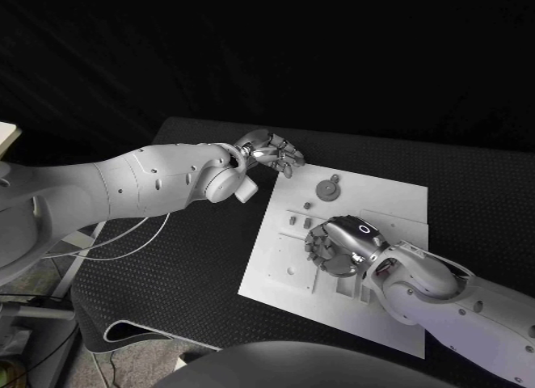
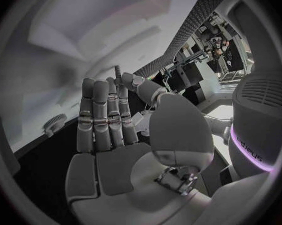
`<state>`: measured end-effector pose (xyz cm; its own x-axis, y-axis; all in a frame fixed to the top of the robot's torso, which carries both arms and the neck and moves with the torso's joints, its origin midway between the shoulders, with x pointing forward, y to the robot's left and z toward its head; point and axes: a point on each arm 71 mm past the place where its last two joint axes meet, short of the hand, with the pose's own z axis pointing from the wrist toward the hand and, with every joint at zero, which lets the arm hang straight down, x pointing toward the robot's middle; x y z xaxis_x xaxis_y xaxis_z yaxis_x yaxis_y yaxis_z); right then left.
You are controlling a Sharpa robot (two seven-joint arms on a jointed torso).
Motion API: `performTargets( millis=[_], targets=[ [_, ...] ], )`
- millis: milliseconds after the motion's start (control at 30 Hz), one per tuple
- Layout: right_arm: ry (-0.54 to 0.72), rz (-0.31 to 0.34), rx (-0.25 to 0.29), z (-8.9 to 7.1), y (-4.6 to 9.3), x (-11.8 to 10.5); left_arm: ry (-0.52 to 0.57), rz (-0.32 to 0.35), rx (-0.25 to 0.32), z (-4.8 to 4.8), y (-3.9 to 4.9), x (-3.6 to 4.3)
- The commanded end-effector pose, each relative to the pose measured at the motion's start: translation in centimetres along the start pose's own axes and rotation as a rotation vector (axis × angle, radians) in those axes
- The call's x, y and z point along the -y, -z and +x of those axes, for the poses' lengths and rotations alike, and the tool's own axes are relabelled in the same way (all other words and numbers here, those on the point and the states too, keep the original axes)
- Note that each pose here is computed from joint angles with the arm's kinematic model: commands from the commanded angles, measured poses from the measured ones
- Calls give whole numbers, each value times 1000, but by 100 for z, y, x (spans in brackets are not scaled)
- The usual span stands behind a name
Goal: Assemble the parts on the task board
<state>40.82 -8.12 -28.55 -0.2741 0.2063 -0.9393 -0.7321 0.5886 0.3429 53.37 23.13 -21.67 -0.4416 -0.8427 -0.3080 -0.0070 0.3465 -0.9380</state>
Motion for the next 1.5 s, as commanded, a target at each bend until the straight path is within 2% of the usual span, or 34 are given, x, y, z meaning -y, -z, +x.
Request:
performTargets(
  millis=[33, 600, 967, 1233, 1500],
  targets=[
    [11, -4, -31, 46, 5, -4, 7, 8, -12, 14, -6, 22],
    [10, -10, -48, 70, 3, -29, 7, 8, -13, 12, -6, 23],
    [49, 8, -122, 138, 1, -7, 6, 7, -11, 4, -6, 26],
    [75, -10, -165, 197, -3, -59, 6, 7, -12, 3, -5, 29],
    [78, -18, -163, 201, -2, -84, 6, 5, -10, -5, -2, 28]
  ],
)
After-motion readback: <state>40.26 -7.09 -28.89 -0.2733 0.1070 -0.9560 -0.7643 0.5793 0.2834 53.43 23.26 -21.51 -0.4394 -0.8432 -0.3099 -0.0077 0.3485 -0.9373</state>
